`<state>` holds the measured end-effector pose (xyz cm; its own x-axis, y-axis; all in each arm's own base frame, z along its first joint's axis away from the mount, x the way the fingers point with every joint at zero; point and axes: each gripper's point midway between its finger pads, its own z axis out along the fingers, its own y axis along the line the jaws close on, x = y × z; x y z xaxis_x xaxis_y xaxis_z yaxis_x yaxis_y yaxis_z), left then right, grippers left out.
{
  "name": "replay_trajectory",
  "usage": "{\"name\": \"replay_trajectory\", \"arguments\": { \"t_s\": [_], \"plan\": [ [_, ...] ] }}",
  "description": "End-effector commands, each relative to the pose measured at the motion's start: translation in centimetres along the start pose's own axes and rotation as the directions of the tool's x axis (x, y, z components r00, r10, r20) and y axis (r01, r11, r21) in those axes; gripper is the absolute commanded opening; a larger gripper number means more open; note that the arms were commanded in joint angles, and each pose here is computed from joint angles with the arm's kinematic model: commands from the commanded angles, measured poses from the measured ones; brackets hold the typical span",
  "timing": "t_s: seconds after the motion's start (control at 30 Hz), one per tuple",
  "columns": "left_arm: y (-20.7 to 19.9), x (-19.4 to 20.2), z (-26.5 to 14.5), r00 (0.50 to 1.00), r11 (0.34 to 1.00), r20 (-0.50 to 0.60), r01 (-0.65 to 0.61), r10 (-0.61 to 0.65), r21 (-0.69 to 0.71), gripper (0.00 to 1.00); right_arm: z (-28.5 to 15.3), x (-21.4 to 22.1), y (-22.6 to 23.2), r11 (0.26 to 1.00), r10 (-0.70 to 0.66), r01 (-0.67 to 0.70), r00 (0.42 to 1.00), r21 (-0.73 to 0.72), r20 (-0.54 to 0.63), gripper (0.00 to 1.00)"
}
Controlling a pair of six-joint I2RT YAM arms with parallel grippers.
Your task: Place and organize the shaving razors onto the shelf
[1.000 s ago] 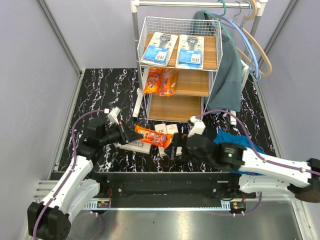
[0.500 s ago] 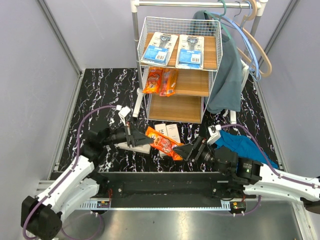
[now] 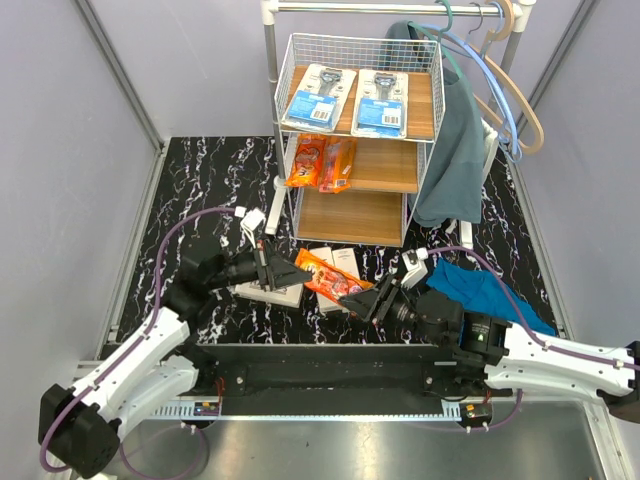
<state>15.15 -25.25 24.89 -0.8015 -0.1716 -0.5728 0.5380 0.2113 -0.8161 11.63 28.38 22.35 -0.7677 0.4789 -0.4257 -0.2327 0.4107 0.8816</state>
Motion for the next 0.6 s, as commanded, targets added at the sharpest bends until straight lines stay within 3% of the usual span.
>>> {"name": "replay_trajectory", "arguments": {
  "t_s": [0.0,0.03,0.07,0.13,0.2,0.27,0.3,0.33,0.37,0.47,0.5,0.57],
  "plan": [
    [-1.7,-2.6,0.4,0.995,0.997,0.066,-0.077,0.075,0.024,0.00,-0.6,-1.0,2.0,0.997,0.044,-0.042,0.999,-0.069,0.022,0.34],
    [-1.8,-2.6,0.5,0.995,0.997,0.064,-0.077,0.075,0.026,0.00,-0.6,-0.9,1.8,0.997,0.049,-0.048,0.999,-0.066,0.024,0.28],
    [-1.8,-2.6,0.5,0.995,0.996,0.059,-0.079,0.077,0.028,0.00,-0.7,-1.1,1.7,0.997,0.053,-0.051,0.998,-0.065,0.031,0.13],
    [-1.8,-2.5,0.4,0.995,0.996,0.058,-0.081,0.080,0.026,0.00,-0.9,-1.2,1.4,0.996,0.065,-0.062,0.997,-0.063,0.039,0.00],
    [-1.6,-2.3,0.3,0.995,0.996,0.055,-0.085,0.084,0.016,0.04,-1.0,-1.4,1.2,0.996,0.074,-0.071,0.996,-0.061,0.051,0.00],
    [-1.0,-2.0,0.1,0.995,0.996,0.043,-0.086,0.087,-0.015,0.59,-1.2,-1.4,1.0,0.996,0.074,-0.071,0.996,-0.058,0.051,0.00],
    [-0.5,-2.2,0.0,0.994,0.995,0.057,-0.090,0.093,-0.053,0.80,-1.2,-1.4,0.7,0.996,0.074,-0.071,0.996,-0.046,0.054,0.00],
    [0.3,-2.3,-0.2,0.993,0.991,0.062,-0.089,0.096,-0.104,0.94,-1.2,-1.4,0.5,0.996,0.075,-0.073,0.996,-0.041,0.055,0.00],
    [1.7,-1.8,-0.8,0.995,0.977,0.036,-0.079,0.088,-0.199,0.99,-1.2,-1.4,0.3,0.997,0.076,-0.074,0.995,-0.035,0.060,0.00],
    [5.8,-3.2,-4.2,0.989,0.849,0.116,-0.022,0.097,-0.528,0.99,-1.1,-1.5,-0.4,0.996,0.089,-0.089,0.993,-0.011,0.072,0.00],
    [7.7,-4.8,-6.6,0.969,0.740,0.199,0.026,0.146,-0.672,0.99,-1.0,-1.6,-0.7,0.996,0.094,-0.094,0.992,-0.003,0.086,0.00],
    [8.9,-4.8,-10.3,0.955,0.599,0.259,0.124,0.145,-0.791,0.99,-0.9,-2.1,-0.7,0.995,0.095,-0.096,0.989,0.005,0.110,0.00]
  ]
}}
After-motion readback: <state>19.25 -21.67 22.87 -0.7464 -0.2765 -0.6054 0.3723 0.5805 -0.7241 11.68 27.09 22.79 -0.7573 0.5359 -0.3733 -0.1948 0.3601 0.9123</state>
